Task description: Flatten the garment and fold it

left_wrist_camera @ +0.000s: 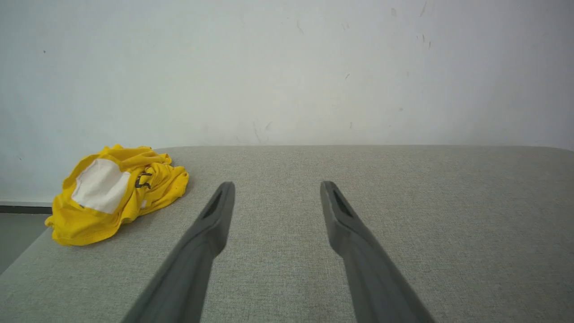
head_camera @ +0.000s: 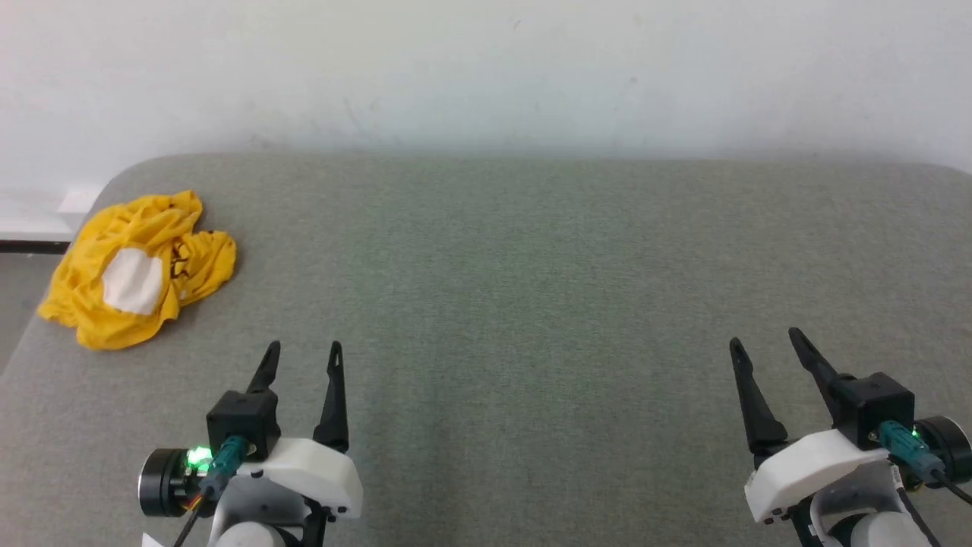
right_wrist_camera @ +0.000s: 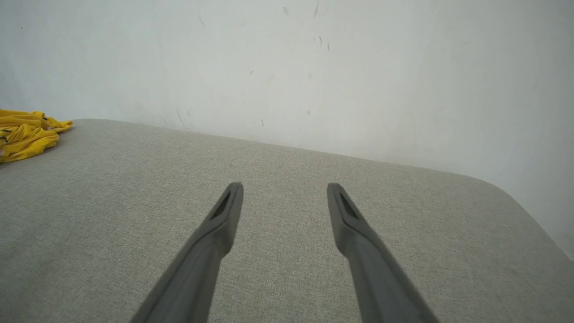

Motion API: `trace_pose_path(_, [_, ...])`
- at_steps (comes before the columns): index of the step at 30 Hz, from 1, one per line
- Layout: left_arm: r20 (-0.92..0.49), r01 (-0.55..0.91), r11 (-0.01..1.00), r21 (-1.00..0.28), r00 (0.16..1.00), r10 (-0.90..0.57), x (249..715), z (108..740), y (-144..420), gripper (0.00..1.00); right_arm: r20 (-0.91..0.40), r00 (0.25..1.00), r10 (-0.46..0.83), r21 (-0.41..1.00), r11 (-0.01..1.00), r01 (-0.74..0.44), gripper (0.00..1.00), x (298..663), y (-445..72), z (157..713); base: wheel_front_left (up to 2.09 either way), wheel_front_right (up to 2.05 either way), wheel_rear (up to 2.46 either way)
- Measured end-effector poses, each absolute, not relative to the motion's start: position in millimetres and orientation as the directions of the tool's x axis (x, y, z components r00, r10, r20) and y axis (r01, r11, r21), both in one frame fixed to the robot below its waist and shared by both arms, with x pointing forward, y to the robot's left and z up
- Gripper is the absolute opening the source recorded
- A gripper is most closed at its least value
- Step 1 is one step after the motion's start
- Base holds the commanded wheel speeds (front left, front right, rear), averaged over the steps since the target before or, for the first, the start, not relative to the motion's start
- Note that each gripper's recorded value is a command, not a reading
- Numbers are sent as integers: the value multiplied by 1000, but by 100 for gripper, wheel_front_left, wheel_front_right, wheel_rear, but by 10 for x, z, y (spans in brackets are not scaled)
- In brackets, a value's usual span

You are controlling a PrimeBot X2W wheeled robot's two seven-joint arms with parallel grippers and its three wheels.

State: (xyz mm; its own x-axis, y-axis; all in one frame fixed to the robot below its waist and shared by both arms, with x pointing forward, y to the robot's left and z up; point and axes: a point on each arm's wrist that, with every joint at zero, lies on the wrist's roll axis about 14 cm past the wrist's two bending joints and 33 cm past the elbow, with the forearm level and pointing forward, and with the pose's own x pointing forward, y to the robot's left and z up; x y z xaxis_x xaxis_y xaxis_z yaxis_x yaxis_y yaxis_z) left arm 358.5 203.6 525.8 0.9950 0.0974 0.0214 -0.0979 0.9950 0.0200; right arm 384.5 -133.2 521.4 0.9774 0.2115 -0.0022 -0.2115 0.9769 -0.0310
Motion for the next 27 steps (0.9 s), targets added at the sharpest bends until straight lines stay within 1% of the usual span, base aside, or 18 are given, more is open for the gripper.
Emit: trace_pose_path(27, [53,-294,956,3,955,293,3227,5264,2574,100,12,931,364,-1,931,-364,100,4031,-755,5196,0,0,0])
